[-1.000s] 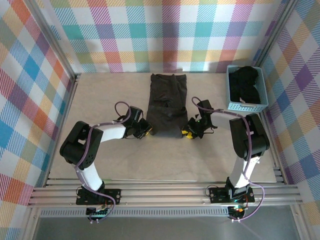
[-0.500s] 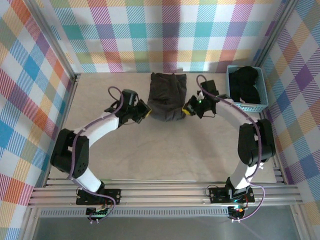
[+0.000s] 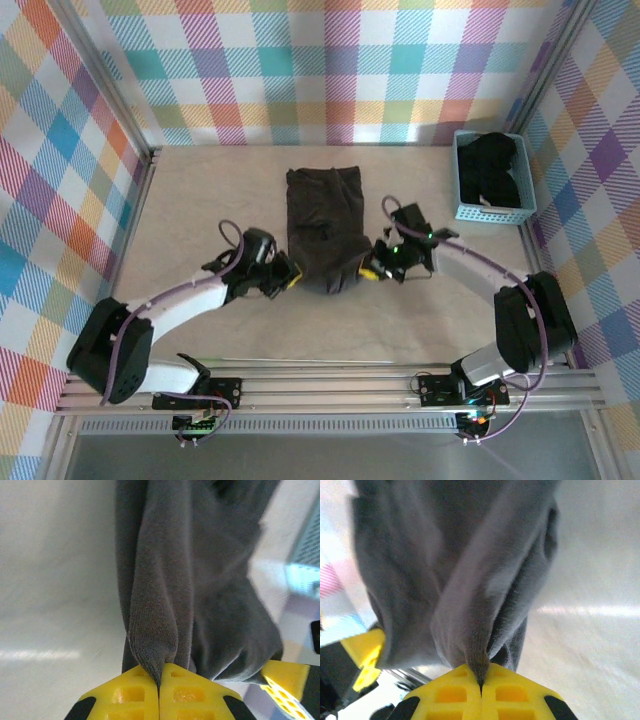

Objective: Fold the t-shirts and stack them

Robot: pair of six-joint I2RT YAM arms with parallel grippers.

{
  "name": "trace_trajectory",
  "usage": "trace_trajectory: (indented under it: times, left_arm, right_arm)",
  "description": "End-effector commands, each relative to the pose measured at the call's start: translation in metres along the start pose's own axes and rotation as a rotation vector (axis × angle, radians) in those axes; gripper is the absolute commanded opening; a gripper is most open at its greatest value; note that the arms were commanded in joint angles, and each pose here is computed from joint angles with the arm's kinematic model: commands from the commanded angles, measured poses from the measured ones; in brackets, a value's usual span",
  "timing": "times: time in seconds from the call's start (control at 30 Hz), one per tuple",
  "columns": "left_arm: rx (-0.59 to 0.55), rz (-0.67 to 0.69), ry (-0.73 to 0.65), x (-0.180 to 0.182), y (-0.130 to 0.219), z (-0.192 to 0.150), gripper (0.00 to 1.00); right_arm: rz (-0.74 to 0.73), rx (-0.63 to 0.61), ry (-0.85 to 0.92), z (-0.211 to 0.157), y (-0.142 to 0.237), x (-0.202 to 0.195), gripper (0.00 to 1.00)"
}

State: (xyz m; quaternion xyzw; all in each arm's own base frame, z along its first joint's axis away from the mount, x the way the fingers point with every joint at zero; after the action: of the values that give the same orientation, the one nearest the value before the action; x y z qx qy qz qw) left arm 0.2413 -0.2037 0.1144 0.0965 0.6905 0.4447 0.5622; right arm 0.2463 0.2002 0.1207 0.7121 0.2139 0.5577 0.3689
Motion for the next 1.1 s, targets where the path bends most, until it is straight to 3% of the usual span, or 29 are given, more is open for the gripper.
trace_trajectory:
  times: [0.0, 0.13, 0.2, 0.27, 0.3, 0.4, 0.6, 0.77, 0.93, 1.07]
  left_arm:
    - [0.009, 0.002, 0.012, 0.019, 0.012, -0.03, 0.0]
    - [-0.006, 0.018, 0.043, 0.054, 0.019, -0.057, 0.0]
    - [-0.013, 0.031, 0.052, 0.067, 0.023, -0.062, 0.17]
    - [-0.024, 0.04, 0.058, 0.076, 0.028, -0.064, 0.39]
    - [-0.035, 0.044, 0.059, 0.079, 0.031, -0.063, 0.47]
    - [-0.062, 0.041, 0.067, 0.085, 0.039, -0.062, 0.52]
    - [-0.059, 0.029, 0.092, 0.089, 0.035, -0.063, 0.54]
    - [-0.044, 0.015, 0.082, 0.074, 0.025, -0.062, 0.53]
    - [-0.019, 0.046, 0.054, 0.068, 0.003, -0.068, 0.51]
    - [-0.031, 0.045, 0.051, 0.063, -0.011, -0.066, 0.42]
  right_arm:
    - [0.008, 0.008, 0.012, -0.03, -0.004, -0.013, 0.0]
    - [-0.035, 0.034, -0.01, -0.053, -0.012, -0.044, 0.0]
    - [-0.044, 0.046, -0.011, -0.059, -0.014, -0.051, 0.24]
    - [-0.071, 0.041, -0.015, -0.062, -0.013, -0.058, 0.4]
    - [-0.089, 0.029, -0.017, -0.063, -0.011, -0.06, 0.45]
    - [-0.079, -0.008, -0.039, -0.064, -0.007, -0.065, 0.52]
    - [-0.049, 0.02, -0.062, -0.064, -0.021, -0.063, 0.53]
    - [-0.047, 0.043, -0.071, -0.064, -0.036, -0.059, 0.48]
    - [-0.042, 0.048, -0.079, -0.06, -0.048, -0.056, 0.36]
    - [-0.034, 0.045, -0.07, -0.058, -0.051, -0.05, 0.22]
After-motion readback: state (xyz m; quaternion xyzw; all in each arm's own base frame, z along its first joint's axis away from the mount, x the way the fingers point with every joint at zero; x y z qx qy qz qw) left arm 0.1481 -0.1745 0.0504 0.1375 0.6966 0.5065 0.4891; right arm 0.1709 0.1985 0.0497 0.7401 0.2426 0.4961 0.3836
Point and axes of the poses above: each hand's point on the last joint's axis, 136 mm out from that joint toward the fingers, its own y axis back along the fingers, its own x axis along the line the jaws close on, z = x × y, the point moved 4 cm from there along y, back along the fingers, and after that the axes turned 1 degree about -y, right-handed, at the moved point
